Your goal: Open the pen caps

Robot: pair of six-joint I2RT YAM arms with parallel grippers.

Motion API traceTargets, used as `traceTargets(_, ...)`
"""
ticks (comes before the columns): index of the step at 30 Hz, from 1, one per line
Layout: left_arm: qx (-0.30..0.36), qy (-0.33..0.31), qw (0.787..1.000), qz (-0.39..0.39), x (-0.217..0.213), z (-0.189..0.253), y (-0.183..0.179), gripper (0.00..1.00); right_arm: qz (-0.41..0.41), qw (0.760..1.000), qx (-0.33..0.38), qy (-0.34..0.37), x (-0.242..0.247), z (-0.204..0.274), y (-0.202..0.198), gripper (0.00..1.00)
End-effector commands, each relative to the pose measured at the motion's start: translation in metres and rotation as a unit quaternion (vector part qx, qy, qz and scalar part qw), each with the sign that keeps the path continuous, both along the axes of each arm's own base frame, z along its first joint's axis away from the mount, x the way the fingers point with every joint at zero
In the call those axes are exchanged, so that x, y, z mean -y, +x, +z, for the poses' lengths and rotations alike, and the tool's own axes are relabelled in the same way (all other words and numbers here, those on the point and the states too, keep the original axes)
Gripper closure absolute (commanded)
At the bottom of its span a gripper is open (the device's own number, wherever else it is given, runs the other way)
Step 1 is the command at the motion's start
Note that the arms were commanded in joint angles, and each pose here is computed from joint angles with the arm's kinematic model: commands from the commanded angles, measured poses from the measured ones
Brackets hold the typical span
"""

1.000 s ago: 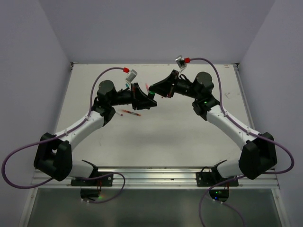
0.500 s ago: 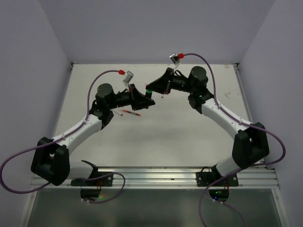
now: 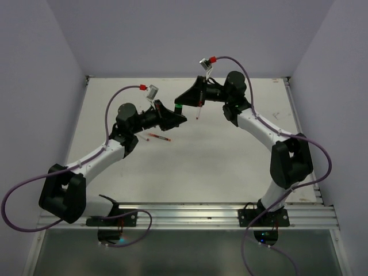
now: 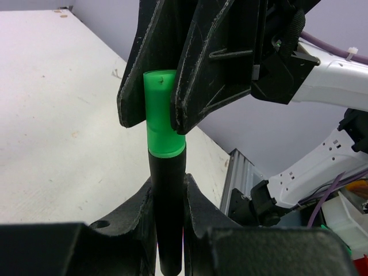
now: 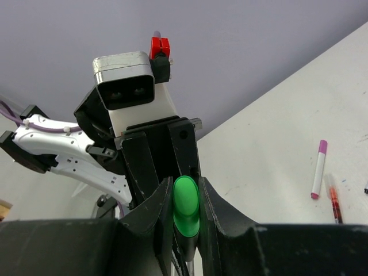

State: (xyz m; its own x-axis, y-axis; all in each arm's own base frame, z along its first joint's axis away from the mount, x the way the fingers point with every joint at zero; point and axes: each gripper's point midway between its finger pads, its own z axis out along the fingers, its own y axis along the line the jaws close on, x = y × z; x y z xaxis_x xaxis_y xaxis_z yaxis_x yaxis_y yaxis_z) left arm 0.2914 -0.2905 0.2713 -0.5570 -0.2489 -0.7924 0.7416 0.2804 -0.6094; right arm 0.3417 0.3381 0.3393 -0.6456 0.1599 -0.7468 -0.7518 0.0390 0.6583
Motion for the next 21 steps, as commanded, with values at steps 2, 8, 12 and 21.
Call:
traceTargets(2,-0.094,0.043,0.986,-0.133,0.010,-0.053,-0.060,1.00,-0.181,0.964,0.151,0.124,0.049,0.117,0.071,1.00)
traceTargets(8,-0.110,0.048,0.984,-0.133,0.010,-0.060,-0.060,1.00,-0.193,0.957,0.165,0.138,0.050,0.129,0.086,1.00)
traceTargets(12,-0.119,0.053,0.983,-0.131,0.009,-0.064,-0.060,1.00,-0.204,0.953,0.174,0.145,0.055,0.140,0.096,1.00)
traceTargets(21,-0.138,0.060,0.979,-0.138,0.007,-0.076,-0.069,1.00,-0.213,0.944,0.189,0.164,0.067,0.168,0.116,1.00)
